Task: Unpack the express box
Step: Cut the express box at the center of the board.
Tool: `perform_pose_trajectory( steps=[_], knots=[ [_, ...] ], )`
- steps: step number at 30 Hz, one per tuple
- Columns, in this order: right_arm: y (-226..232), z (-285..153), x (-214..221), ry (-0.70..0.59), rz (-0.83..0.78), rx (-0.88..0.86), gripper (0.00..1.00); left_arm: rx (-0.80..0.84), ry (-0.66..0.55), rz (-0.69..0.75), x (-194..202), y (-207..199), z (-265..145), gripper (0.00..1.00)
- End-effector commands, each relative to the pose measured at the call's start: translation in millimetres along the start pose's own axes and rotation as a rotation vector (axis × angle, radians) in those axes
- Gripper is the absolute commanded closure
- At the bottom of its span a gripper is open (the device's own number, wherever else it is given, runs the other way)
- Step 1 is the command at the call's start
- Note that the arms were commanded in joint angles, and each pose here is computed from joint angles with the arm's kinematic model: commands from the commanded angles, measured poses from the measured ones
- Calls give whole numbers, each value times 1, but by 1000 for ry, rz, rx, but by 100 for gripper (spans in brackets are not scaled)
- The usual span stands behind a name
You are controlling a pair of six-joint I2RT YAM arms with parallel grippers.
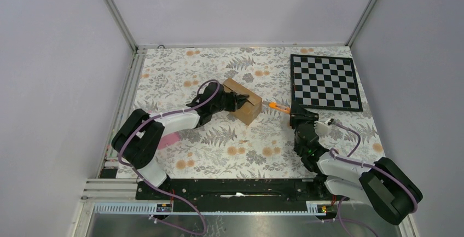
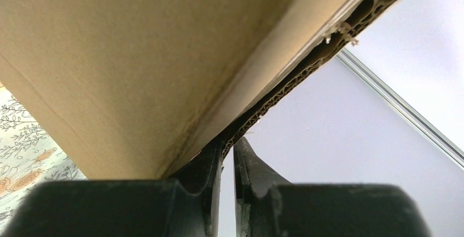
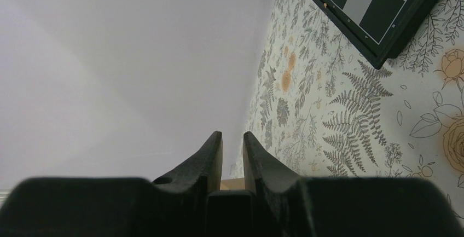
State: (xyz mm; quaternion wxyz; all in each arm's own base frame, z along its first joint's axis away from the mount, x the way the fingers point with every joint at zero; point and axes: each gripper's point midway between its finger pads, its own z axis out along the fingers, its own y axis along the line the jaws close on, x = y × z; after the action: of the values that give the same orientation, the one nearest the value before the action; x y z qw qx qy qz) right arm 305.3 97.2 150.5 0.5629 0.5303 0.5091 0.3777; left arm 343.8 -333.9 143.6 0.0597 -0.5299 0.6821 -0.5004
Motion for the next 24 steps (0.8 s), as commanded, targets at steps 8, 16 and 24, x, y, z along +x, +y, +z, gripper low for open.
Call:
perform_pose_trajectory(
  steps=[8,16,24],
  knots=[
    [9,3,-12,-75,35,-26,100,21,30,-260,13,-23,6,90],
    [9,6,-12,-87,22,-26,100,22,39,-256,17,-22,5,91],
    [6,5,-11,-85,21,-20,100,20,50,-250,21,-22,6,91]
  ],
)
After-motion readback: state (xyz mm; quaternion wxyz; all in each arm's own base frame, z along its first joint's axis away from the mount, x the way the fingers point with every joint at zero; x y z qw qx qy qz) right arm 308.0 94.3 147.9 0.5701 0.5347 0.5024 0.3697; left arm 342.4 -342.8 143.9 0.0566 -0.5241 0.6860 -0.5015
